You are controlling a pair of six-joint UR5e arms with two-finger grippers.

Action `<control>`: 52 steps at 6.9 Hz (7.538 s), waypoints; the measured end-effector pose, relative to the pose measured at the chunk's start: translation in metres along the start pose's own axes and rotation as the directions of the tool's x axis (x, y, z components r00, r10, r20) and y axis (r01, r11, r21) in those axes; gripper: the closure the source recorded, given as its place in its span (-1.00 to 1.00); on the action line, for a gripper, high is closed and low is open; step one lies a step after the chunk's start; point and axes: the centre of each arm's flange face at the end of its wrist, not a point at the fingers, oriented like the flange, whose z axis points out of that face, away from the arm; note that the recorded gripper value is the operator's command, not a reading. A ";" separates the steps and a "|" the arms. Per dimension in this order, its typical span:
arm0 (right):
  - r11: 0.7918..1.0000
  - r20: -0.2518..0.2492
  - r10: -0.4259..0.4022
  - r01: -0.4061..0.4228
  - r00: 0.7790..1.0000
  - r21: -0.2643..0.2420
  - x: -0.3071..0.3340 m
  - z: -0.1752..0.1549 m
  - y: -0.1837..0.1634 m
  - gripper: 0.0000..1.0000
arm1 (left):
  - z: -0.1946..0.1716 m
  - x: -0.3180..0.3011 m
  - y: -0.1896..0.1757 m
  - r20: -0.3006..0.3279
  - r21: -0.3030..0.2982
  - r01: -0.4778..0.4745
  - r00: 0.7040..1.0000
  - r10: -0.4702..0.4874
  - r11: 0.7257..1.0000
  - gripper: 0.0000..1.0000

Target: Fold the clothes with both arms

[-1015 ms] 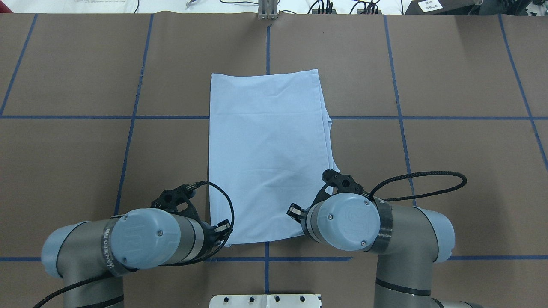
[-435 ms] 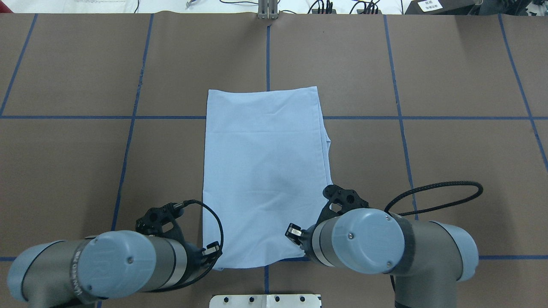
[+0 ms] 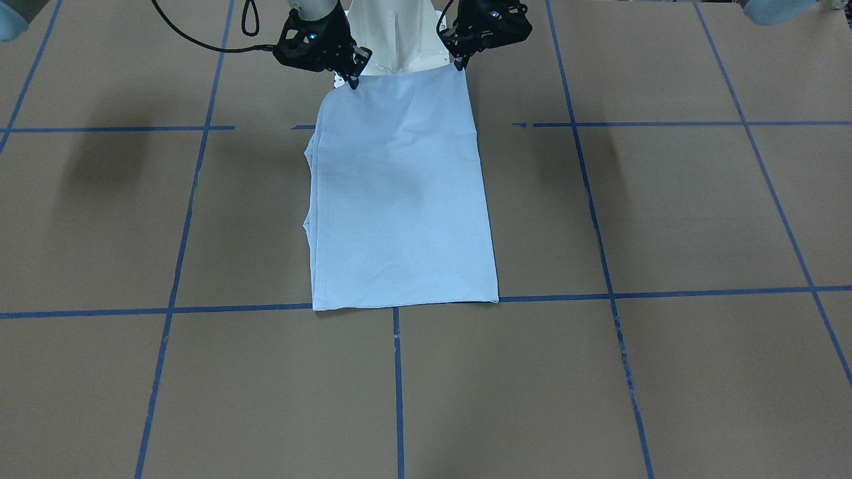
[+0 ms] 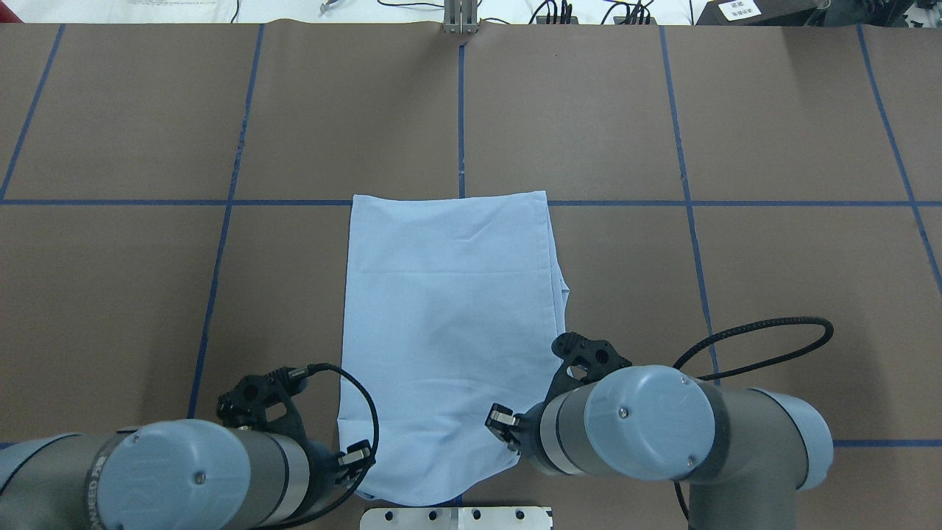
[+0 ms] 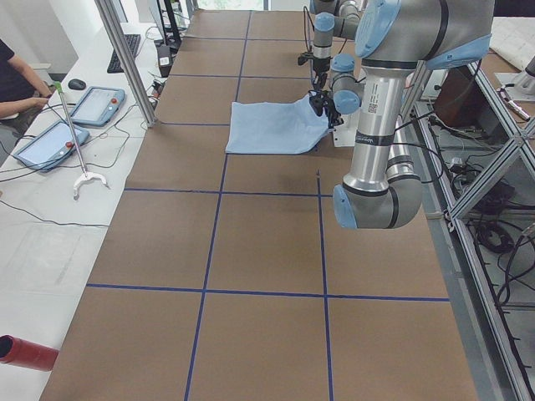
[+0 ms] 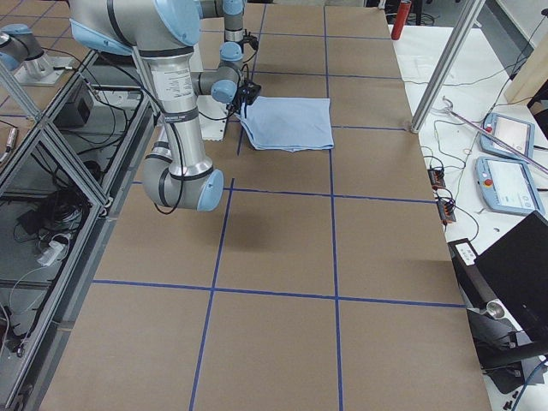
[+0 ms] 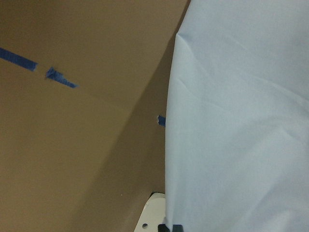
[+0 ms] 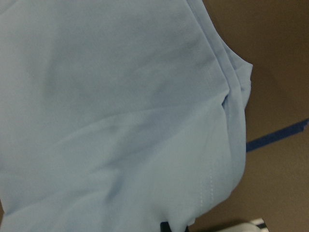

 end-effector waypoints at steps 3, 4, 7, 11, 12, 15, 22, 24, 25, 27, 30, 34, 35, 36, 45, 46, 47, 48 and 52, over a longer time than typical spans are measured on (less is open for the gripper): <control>0.992 0.082 0.055 -0.064 0.995 0.112 -0.024 0.005 -0.094 1.00 | 0.006 0.044 -0.090 -0.020 0.140 -0.030 0.999 0.033 0.990 1.00; 0.986 0.094 0.070 -0.083 0.993 0.142 -0.038 0.007 -0.117 1.00 | 0.012 0.056 -0.117 -0.038 0.173 -0.017 0.999 0.024 0.985 1.00; 0.973 0.101 0.111 -0.129 0.989 0.193 -0.072 0.012 -0.161 1.00 | 0.017 0.065 -0.172 -0.063 0.235 0.011 0.998 0.005 0.972 1.00; 0.949 0.107 0.164 -0.187 0.981 0.255 -0.125 0.048 -0.248 -0.99 | 0.041 0.099 -0.267 -0.094 0.327 0.051 0.995 -0.021 0.944 -0.84; 0.948 0.103 0.160 -0.182 0.982 0.260 -0.137 0.060 -0.292 -1.00 | 0.051 0.104 -0.308 -0.112 0.360 0.066 0.993 -0.028 0.931 -1.00; 0.961 0.071 0.096 -0.111 0.993 0.254 -0.135 0.042 -0.372 -1.00 | 0.067 0.099 -0.376 -0.126 0.415 0.044 0.992 0.009 0.909 -1.00; 0.897 -0.151 -0.378 0.402 0.913 0.183 0.117 -0.102 -0.584 -1.00 | -0.096 -0.122 -0.547 0.147 0.393 -0.426 0.904 0.401 0.815 -1.00; 0.833 -0.182 -0.522 0.544 0.833 0.100 0.259 -0.160 -0.628 -1.00 | -0.161 -0.237 -0.596 0.312 0.318 -0.587 0.806 0.503 0.745 -1.00; 0.808 -0.161 -0.567 0.583 0.808 0.080 0.335 -0.183 -0.632 -1.00 | -0.186 -0.298 -0.606 0.349 0.262 -0.648 0.754 0.556 0.715 -1.00; 0.785 -0.137 -0.608 0.618 0.782 0.042 0.456 -0.206 -0.602 -1.00 | -0.218 -0.415 -0.600 0.377 0.169 -0.749 0.649 0.660 0.640 -1.00; 0.794 -0.191 -0.601 0.607 0.776 -0.029 0.474 -0.274 -0.544 -1.00 | -0.211 -0.503 -0.559 0.369 0.106 -0.761 0.628 0.685 0.640 -1.00; 0.828 -0.211 -0.553 0.560 0.806 -0.027 0.447 -0.291 -0.525 -1.00 | -0.196 -0.529 -0.546 0.375 0.096 -0.681 0.700 0.607 0.726 -1.00; 0.851 -0.198 -0.518 0.525 0.832 -0.022 0.448 -0.288 -0.524 -1.00 | -0.202 -0.515 -0.541 0.362 0.091 -0.651 0.726 0.584 0.753 -1.00; 0.863 -0.187 -0.500 0.505 0.845 -0.023 0.450 -0.285 -0.523 -1.00 | -0.208 -0.495 -0.531 0.331 0.085 -0.614 0.760 0.559 0.785 -1.00; 0.854 -0.184 -0.513 0.520 0.838 -0.012 0.472 -0.266 -0.534 -1.00 | -0.204 -0.469 -0.503 0.215 0.071 -0.529 0.836 0.505 0.846 -1.00; 0.855 -0.184 -0.512 0.519 0.839 -0.013 0.473 -0.265 -0.534 -1.00 | -0.204 -0.470 -0.503 0.215 0.071 -0.529 0.836 0.505 0.846 -1.00; 0.853 -0.185 -0.514 0.521 0.838 -0.011 0.475 -0.264 -0.534 -1.00 | -0.203 -0.470 -0.503 0.215 0.071 -0.529 0.836 0.505 0.846 -1.00; 0.850 -0.185 -0.519 0.527 0.834 -0.006 0.478 -0.262 -0.534 -1.00 | -0.203 -0.471 -0.503 0.215 0.071 -0.529 0.836 0.505 0.846 -1.00; 0.849 -0.184 -0.518 0.528 0.835 0.001 0.481 -0.260 -0.534 -1.00 | -0.203 -0.471 -0.502 0.215 0.072 -0.528 0.837 0.504 0.846 -1.00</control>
